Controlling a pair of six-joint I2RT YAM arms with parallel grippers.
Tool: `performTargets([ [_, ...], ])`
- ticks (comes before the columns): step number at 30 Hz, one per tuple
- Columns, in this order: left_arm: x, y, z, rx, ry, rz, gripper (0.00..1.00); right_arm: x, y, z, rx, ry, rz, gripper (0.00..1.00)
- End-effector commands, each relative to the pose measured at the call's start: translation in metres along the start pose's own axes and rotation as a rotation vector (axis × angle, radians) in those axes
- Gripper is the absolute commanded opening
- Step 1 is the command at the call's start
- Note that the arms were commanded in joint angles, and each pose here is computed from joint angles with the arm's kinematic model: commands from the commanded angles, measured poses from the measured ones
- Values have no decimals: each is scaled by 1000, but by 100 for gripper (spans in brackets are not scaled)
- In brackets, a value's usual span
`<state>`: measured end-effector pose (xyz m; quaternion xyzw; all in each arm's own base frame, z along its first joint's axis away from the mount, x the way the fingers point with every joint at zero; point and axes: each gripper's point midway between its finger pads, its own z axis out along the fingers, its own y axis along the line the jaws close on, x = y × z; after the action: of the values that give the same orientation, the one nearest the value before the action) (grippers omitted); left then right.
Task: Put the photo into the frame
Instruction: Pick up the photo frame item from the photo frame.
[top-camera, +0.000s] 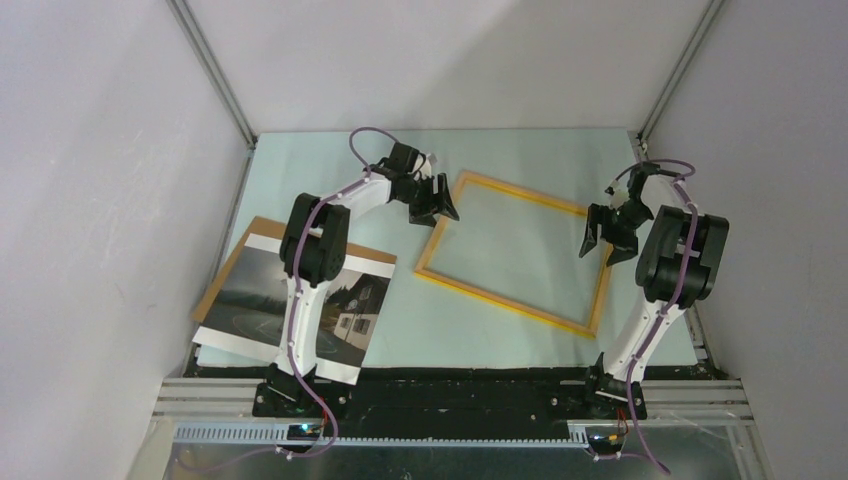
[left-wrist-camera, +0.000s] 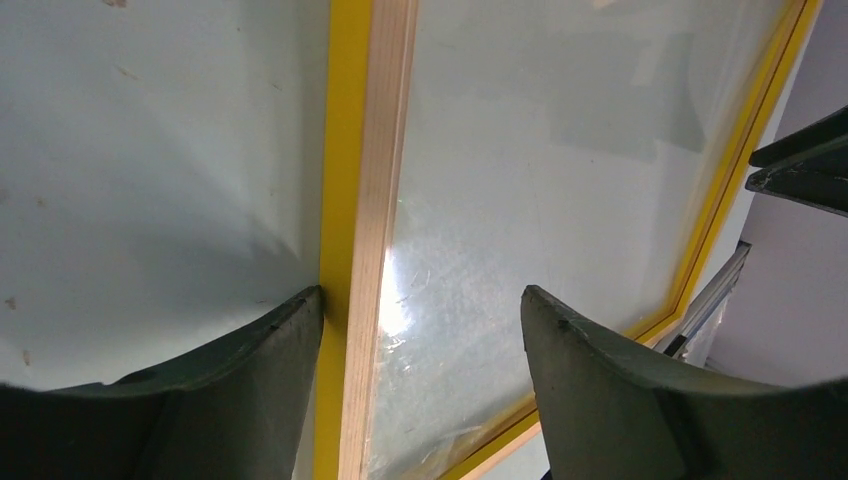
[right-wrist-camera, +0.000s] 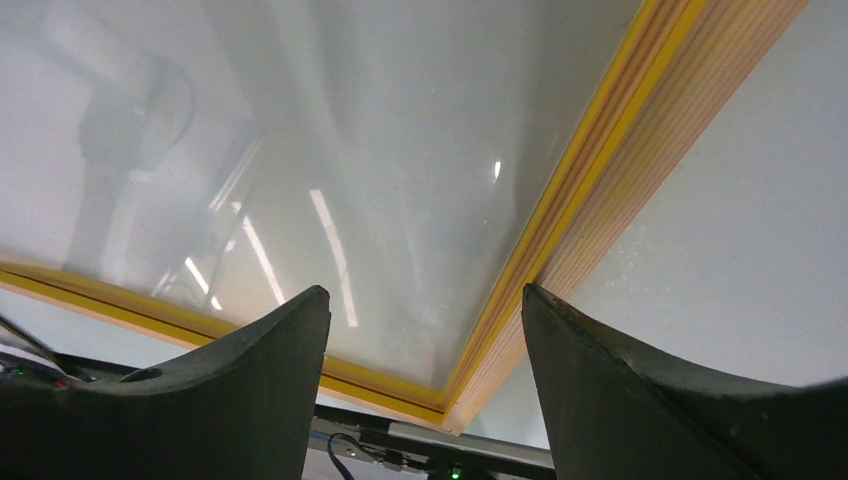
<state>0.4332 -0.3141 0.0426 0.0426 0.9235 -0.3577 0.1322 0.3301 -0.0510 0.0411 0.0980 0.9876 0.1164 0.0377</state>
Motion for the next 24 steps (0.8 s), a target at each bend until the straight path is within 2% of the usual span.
performTargets([
  [1, 15, -32, 0, 91, 33, 0, 73, -4, -19, 19, 20, 31, 34, 75],
  [10, 33, -41, 1, 133, 50, -53, 63, -23, -27, 21, 53, 19, 1, 75],
  [24, 43, -56, -2, 143, 14, -105, 62, -35, -19, 33, 119, 9, -11, 75],
])
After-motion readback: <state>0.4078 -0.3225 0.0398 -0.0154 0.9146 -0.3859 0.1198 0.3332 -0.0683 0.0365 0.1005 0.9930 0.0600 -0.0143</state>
